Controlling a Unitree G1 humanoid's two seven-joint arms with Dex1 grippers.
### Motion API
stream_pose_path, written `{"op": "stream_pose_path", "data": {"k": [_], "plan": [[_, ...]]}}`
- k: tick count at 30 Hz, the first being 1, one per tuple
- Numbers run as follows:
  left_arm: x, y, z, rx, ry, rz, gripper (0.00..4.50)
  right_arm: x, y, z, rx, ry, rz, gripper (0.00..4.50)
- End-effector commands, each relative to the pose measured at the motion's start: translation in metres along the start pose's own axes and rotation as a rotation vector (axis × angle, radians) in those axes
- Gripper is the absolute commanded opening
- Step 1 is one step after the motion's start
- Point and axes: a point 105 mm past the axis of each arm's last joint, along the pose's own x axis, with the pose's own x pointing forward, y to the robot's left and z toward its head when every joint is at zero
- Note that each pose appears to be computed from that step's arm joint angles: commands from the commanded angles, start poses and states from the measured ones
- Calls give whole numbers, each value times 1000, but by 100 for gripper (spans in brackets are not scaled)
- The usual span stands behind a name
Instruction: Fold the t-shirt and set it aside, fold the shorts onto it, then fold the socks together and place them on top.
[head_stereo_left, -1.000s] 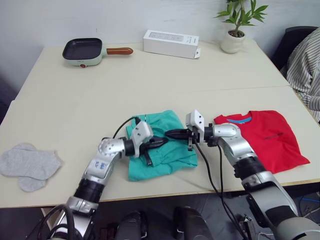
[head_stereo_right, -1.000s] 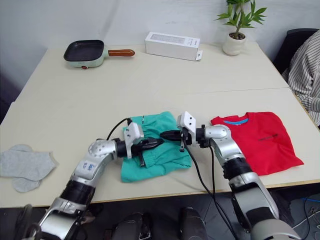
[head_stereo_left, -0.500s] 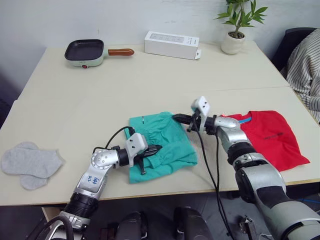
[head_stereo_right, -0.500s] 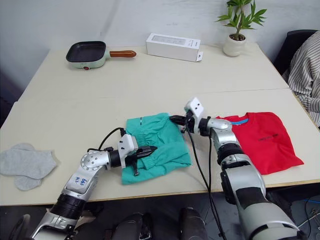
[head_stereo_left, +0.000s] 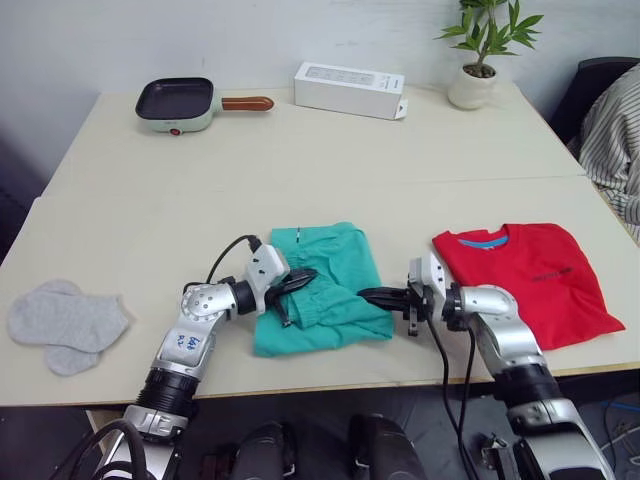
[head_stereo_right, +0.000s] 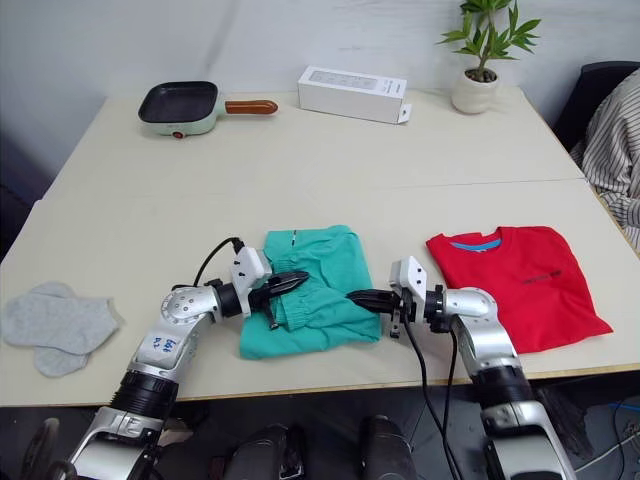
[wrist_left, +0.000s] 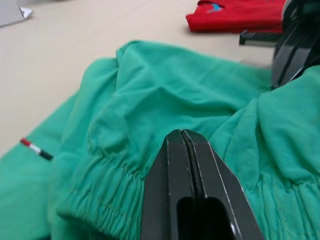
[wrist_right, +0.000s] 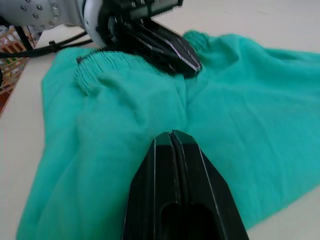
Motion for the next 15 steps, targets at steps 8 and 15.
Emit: {"op": "stream_pose_path", "data": {"k": [8,15], "plan": [[4,-2,14,43,-41,-43,0,-8,-7,39,22,-63,-95,4],[8,-13,36,75,-83,-140,0,-8,-13,29,10,-17,-91,4]]}}
